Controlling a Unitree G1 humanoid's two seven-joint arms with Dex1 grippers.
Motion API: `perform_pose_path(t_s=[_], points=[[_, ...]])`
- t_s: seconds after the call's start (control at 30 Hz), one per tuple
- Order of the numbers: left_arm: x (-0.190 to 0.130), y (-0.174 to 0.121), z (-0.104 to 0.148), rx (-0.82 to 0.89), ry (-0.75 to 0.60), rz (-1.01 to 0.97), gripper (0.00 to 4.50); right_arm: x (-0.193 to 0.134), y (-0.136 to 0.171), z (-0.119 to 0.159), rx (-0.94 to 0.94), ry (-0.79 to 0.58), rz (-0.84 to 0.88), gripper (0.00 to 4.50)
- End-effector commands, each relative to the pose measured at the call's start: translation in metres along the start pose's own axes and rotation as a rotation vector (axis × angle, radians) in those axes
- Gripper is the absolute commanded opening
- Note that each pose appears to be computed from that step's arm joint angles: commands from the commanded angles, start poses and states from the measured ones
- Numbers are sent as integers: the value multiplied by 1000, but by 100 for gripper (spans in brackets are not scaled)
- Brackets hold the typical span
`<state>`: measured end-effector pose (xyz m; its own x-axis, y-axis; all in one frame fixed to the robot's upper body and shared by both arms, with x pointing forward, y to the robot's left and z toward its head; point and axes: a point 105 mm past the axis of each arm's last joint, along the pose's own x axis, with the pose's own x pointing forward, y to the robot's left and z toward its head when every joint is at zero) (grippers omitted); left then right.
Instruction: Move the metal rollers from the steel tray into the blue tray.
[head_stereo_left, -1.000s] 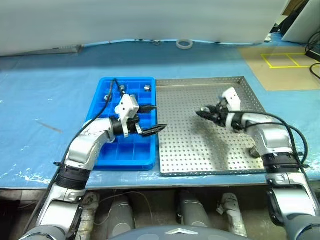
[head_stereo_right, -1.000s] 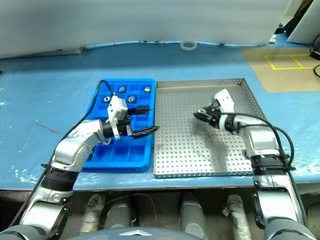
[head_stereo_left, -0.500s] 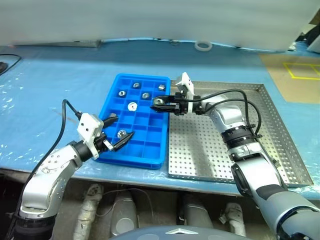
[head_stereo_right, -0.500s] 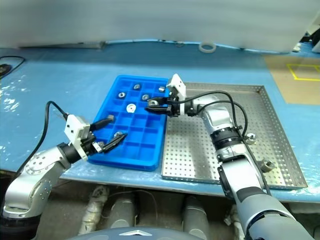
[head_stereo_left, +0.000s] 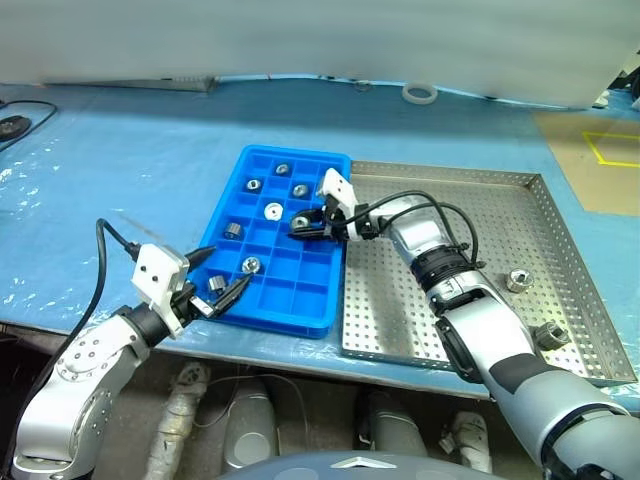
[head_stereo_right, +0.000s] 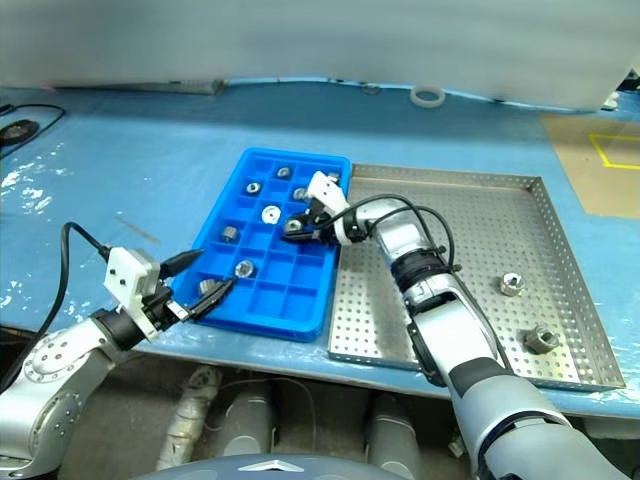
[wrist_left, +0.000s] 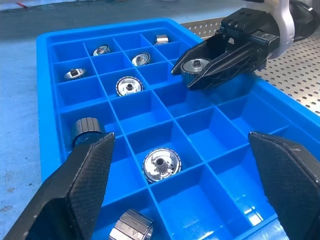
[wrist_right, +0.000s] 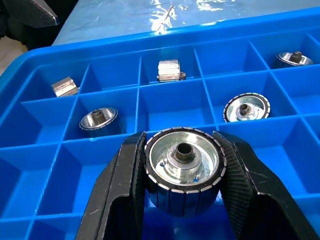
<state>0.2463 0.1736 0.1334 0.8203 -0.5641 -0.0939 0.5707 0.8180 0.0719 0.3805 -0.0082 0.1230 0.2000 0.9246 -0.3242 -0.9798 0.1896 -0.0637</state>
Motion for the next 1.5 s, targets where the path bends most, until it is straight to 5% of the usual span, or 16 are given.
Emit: perform_pose_path(t_s=[0.03,0.2,0.4,0.9,1.03,1.5], points=[[1,-2,11,34,-35,-14,450,2,0,10,-30,-25,1,165],[9,-4,9,26,-34,-42,450,6,1,5,-30,-8,-26,165],[27,-11,13,4,-64,-132,450,-10,-16,2,-32,-7,-145,366],[101,-28,27,16,-113,-477,450,-146,-46,-24,74,-11,-631,366],[116,-39,27,20,-112,-586,450,-197,-51,-40,134,23,-888,366],[131,-51,28,27,-121,-684,450,-229,-20,-93,286,219,-1015,366]])
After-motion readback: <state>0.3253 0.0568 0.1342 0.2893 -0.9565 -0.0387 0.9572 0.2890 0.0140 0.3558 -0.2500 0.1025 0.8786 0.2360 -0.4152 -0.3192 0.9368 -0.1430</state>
